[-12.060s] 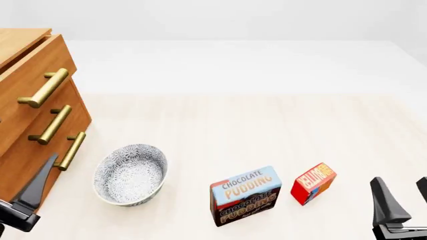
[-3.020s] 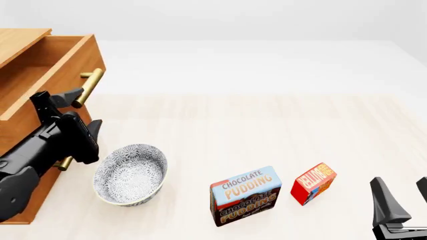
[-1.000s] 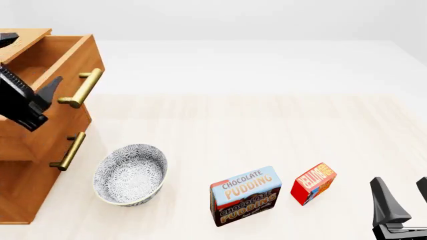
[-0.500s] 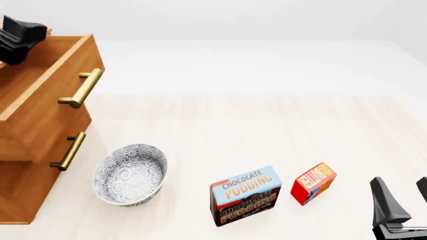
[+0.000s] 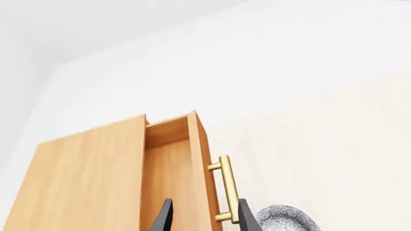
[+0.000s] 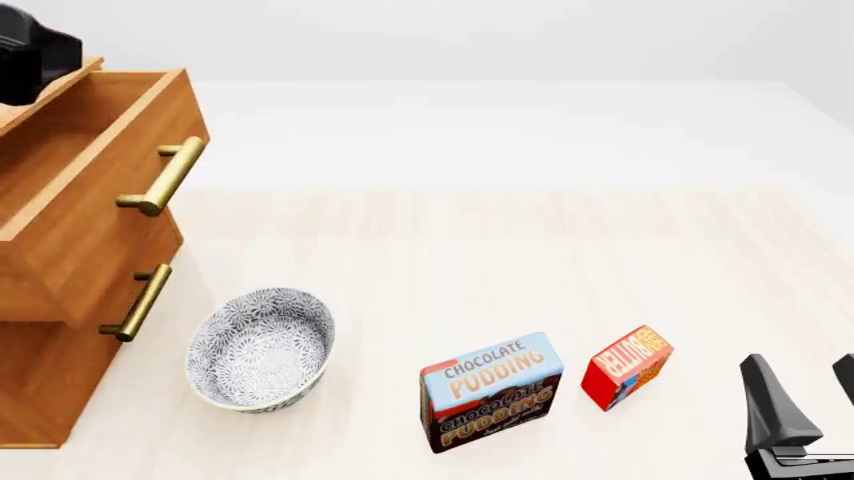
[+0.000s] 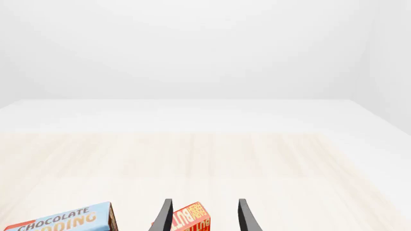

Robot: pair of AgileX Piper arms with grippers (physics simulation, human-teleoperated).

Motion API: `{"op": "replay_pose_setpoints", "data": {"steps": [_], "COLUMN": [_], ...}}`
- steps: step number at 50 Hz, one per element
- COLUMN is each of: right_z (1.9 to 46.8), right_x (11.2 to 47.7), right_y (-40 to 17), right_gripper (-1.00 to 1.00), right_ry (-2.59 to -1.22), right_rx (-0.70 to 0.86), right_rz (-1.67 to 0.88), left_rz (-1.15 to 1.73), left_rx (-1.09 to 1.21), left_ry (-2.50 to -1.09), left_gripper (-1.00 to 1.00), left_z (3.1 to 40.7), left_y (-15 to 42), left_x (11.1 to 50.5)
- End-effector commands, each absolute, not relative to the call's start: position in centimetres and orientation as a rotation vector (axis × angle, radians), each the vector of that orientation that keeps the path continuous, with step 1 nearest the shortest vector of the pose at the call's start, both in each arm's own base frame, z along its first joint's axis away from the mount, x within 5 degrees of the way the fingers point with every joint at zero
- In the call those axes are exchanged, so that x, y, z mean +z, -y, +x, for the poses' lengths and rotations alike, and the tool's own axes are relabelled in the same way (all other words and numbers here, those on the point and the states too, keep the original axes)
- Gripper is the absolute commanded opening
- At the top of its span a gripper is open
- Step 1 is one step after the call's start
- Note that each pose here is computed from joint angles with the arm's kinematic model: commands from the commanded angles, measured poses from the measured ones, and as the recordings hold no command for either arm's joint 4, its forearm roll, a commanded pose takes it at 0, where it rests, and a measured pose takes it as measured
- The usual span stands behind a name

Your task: Put the butter at the back in the top drawer of the cabinet and close it.

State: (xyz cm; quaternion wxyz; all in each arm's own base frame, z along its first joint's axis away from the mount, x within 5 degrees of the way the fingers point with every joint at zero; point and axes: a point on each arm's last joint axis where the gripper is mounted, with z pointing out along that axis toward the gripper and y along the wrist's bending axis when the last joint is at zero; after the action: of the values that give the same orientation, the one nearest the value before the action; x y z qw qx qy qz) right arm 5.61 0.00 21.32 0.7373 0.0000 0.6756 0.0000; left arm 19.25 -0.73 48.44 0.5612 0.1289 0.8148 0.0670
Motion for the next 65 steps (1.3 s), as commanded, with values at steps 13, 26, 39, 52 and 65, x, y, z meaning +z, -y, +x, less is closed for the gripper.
{"op": "replay_pose_setpoints", "data": {"steps": [13, 26, 39, 52, 65], "right_z": [5.6, 5.6, 5.6, 5.6, 5.6], "right_x": [21.3, 21.3, 21.3, 21.3, 21.3], "right_y": [0.0, 0.0, 0.0, 0.0, 0.0], "right_gripper": [1.00, 1.00, 1.00, 1.00, 1.00], "right_ry": [-1.484, -1.484, -1.484, -1.484, -1.484], "right_rx": [0.000, 0.000, 0.000, 0.000, 0.000], "right_rz": [0.000, 0.000, 0.000, 0.000, 0.000], "left_rz": [0.226, 0.211, 0.185, 0.176, 0.162], "left_rx": [0.130, 0.112, 0.109, 0.130, 0.110], "left_ry": [-1.980, -1.995, -2.026, -2.057, -2.084], "left_gripper": [1.00, 1.00, 1.00, 1.00, 1.00], "left_z": [20.2, 20.9, 22.0, 22.8, 23.4], "left_y": [0.3, 0.4, 0.1, -0.4, -0.3], "left_x": [47.9, 47.5, 46.7, 45.4, 44.6]}}
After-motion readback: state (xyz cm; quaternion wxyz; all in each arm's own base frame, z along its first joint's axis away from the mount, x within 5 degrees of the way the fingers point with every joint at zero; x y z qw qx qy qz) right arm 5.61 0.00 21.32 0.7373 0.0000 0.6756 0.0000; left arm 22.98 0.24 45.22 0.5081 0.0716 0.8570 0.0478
